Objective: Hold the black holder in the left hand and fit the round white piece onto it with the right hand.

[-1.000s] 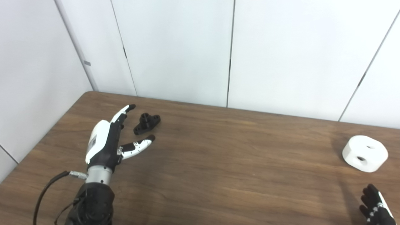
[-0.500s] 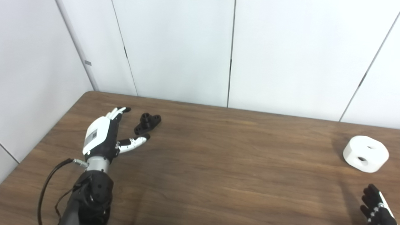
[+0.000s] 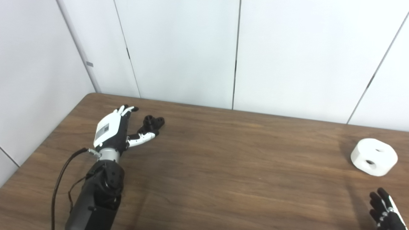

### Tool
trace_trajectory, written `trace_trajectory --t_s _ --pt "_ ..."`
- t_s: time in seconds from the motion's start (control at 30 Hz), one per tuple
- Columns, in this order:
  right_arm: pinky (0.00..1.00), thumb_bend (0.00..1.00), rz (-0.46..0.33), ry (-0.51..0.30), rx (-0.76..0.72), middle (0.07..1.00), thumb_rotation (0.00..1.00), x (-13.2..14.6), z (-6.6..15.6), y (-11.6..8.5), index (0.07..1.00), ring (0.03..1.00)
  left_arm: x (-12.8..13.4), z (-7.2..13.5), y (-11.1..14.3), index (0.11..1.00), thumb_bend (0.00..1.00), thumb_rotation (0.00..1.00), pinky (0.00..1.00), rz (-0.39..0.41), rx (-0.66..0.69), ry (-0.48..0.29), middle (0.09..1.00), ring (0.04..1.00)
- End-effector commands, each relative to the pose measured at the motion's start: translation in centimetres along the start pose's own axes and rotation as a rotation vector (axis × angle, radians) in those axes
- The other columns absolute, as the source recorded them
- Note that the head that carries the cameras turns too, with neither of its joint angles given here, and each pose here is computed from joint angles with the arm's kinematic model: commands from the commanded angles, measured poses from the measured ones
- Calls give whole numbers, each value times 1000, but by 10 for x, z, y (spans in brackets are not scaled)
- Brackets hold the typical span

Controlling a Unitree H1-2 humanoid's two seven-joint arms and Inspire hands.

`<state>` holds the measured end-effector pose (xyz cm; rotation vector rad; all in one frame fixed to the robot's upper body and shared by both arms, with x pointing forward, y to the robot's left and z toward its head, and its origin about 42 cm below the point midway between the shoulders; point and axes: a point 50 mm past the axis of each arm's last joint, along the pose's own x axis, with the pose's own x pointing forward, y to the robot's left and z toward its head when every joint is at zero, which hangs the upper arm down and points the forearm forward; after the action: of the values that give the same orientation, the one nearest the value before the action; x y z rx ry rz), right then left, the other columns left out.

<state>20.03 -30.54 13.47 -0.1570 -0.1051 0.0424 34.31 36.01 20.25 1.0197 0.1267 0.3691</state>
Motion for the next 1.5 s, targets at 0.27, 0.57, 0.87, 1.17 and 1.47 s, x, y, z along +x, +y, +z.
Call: trace_trajectory --t_s 0.27,0.57,0.87,1.17,1.47 --pt "1000 558 -14 -72 -22 962 1000 0 15 -1 964 999 35 6 13 863 854 450 1000 61 52 7 962 992" --pt "1000 545 -11 -77 -21 956 1000 -2 16 1 965 999 46 -1 6 856 848 444 1000 41 75 34 959 991" --pt "1000 532 -13 -83 -20 954 1000 -2 17 1 961 991 57 2 1 829 846 412 1000 31 107 50 953 995" --pt "1000 546 -11 -85 -24 958 1000 -2 16 1 969 993 66 -3 -4 819 835 405 1000 12 147 52 949 991" --pt "1000 573 -16 -80 -22 958 1000 -4 18 1 963 997 68 -4 -9 781 828 396 1000 -6 150 59 948 992"
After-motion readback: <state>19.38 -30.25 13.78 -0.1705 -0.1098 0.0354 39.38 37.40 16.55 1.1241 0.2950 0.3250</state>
